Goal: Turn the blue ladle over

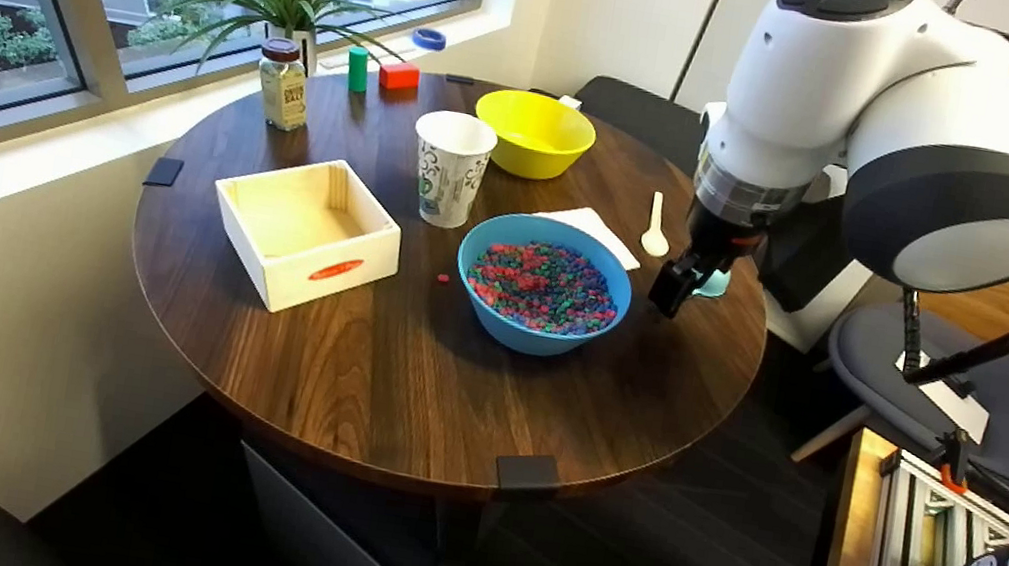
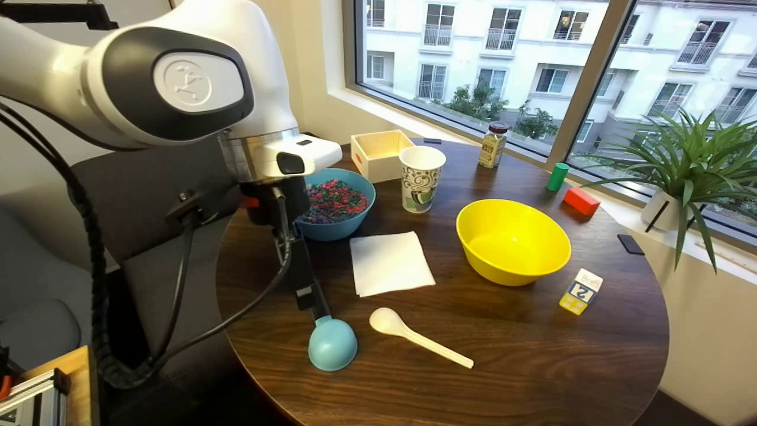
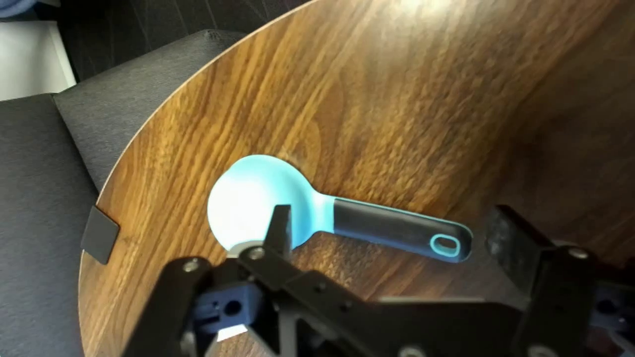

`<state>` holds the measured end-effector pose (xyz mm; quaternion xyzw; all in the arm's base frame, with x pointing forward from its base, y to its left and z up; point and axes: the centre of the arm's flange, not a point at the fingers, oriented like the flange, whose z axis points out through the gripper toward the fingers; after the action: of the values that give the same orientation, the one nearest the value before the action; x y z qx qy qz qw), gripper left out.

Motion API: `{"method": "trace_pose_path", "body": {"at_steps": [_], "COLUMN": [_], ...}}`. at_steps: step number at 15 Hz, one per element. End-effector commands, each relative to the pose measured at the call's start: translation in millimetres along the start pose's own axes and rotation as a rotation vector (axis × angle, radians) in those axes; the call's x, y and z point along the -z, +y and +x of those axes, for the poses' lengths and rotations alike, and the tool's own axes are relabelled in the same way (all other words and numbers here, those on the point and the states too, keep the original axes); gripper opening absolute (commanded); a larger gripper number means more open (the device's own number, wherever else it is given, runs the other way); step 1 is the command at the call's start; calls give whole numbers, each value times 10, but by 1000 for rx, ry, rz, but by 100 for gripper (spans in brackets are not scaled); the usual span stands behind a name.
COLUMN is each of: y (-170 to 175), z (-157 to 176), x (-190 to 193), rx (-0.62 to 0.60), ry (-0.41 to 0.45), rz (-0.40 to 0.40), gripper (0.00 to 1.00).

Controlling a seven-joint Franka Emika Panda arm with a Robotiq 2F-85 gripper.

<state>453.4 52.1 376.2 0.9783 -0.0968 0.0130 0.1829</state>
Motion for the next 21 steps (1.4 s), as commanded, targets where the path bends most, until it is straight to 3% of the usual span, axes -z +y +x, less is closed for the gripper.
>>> {"method": "trace_pose_path", "body": {"at_steps": [1, 21], "y": [-122, -309], "z": [39, 103], "x": [-113, -306], "rx": [2, 62], "ry": [5, 30], "rz": [-36, -151], "gripper": [100, 100]}}
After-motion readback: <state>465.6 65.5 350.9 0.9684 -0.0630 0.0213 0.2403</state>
